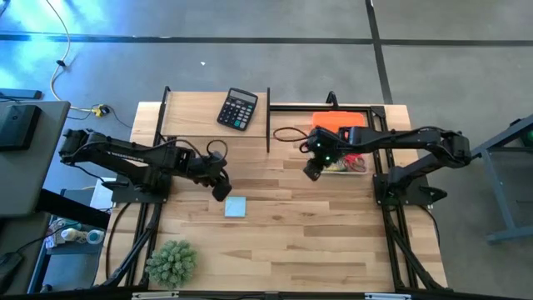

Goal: Pack school essentials
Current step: Put the blue sticky notes into the orange supply box

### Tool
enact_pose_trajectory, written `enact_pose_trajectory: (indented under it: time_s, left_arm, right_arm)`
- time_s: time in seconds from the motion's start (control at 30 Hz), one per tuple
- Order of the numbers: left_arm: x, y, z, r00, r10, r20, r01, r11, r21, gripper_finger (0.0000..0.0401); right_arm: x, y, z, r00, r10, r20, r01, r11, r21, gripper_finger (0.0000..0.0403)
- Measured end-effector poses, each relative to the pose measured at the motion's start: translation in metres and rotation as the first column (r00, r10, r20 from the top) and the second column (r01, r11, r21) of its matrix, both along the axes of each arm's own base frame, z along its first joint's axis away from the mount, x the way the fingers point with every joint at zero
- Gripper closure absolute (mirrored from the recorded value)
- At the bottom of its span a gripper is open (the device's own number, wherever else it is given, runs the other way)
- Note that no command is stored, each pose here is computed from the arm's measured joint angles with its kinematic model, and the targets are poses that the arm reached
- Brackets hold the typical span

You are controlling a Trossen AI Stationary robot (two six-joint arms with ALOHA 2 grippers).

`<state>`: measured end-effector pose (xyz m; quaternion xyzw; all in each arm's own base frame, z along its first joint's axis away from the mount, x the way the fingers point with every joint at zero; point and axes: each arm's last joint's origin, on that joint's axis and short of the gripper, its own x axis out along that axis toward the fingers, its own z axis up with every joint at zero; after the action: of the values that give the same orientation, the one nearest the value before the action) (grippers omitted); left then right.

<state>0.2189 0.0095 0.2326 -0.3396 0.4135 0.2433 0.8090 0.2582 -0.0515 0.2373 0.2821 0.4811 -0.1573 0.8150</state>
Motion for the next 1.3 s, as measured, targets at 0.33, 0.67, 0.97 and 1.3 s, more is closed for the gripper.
enact_pose_trajectory:
  time_s: [0.33, 0.67, 0.97, 1.3]
  left_arm:
    - [0.003, -0.029, -0.005, 0.991, -0.133, -0.026, 0.134, 0.991, 0.010, 0.0215]
    - [0.005, -0.034, -0.006, 0.981, -0.194, -0.014, 0.194, 0.981, 0.010, 0.0213]
    - [0.013, -0.040, 0.000, 0.931, -0.357, 0.076, 0.352, 0.934, 0.065, 0.0171]
    - [0.020, -0.051, 0.015, 0.865, -0.484, 0.135, 0.454, 0.868, 0.201, 0.0163]
  right_arm:
    - [0.022, 0.032, 0.012, 0.978, 0.026, 0.207, -0.025, 1.000, -0.010, 0.0277]
    - [0.022, 0.058, 0.012, 0.978, -0.022, 0.208, 0.027, 0.999, -0.023, 0.0277]
    - [0.029, 0.085, 0.020, 0.943, 0.061, 0.326, -0.051, 0.998, -0.039, 0.0277]
    - [0.031, 0.094, 0.024, 0.923, 0.085, 0.375, -0.076, 0.996, -0.040, 0.0277]
